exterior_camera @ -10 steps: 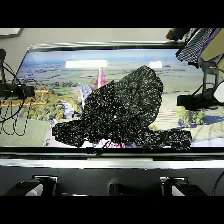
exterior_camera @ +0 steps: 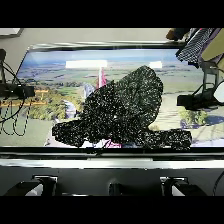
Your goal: Fold the clothes and pants, and hang the long-sleeved shirts on hangers.
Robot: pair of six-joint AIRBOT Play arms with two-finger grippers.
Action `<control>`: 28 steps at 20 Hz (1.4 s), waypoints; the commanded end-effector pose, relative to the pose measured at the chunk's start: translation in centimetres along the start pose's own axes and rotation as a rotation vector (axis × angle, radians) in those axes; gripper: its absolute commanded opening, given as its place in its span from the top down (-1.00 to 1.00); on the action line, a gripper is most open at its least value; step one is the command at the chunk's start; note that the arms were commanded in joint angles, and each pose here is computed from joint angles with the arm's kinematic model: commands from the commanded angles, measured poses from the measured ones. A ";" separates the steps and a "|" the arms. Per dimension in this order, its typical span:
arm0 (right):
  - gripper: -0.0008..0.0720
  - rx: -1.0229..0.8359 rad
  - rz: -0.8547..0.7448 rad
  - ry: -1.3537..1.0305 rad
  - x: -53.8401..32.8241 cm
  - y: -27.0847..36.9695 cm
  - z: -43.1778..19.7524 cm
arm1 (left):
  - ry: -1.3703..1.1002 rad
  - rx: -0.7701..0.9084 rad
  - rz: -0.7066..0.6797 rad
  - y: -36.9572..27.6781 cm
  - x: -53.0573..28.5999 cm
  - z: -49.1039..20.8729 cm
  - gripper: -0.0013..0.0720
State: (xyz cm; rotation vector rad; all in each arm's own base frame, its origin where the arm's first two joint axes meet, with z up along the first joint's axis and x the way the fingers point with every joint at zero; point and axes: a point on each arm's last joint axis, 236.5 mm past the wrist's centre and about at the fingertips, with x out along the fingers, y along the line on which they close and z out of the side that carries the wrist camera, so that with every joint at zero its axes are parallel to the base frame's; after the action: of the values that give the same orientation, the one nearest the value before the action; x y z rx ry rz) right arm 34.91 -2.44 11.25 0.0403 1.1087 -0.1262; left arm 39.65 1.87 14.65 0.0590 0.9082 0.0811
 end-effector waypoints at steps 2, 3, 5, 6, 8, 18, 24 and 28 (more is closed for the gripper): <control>0.88 0.001 0.000 -0.004 0.0 0.0 0.1 | 0.000 -0.001 0.001 0.0 0.0 0.0 0.91; 0.88 0.001 0.000 -0.004 0.0 0.0 0.1 | 0.000 -0.001 0.001 0.0 0.0 0.0 0.91; 0.88 0.001 -0.001 -0.004 0.0 0.0 0.1 | 0.000 -0.001 0.001 0.0 0.0 0.0 0.91; 0.88 0.001 -0.001 -0.004 0.0 0.0 0.1 | 0.000 -0.001 0.001 0.0 0.0 0.0 0.91; 0.30 0.029 0.008 0.000 0.0 0.2 0.0 | -0.001 -0.002 -0.002 0.0 0.0 0.0 0.90; -0.74 0.054 0.355 0.183 7.7 18.3 -2.3 | 0.000 -0.002 -0.002 0.0 0.1 0.0 0.90; -0.37 0.125 0.318 0.238 13.2 22.1 -4.1 | 0.002 -0.002 -0.002 0.0 0.1 0.0 0.91; -0.36 0.126 0.299 0.278 14.8 22.3 -5.2 | 0.003 -0.002 -0.002 0.0 0.2 0.0 0.90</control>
State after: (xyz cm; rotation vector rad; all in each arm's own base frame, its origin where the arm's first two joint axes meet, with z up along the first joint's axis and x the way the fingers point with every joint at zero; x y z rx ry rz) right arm 39.49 18.33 -3.51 0.3256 1.3364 0.0980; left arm 39.73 1.80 14.53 0.0564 0.9103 0.0787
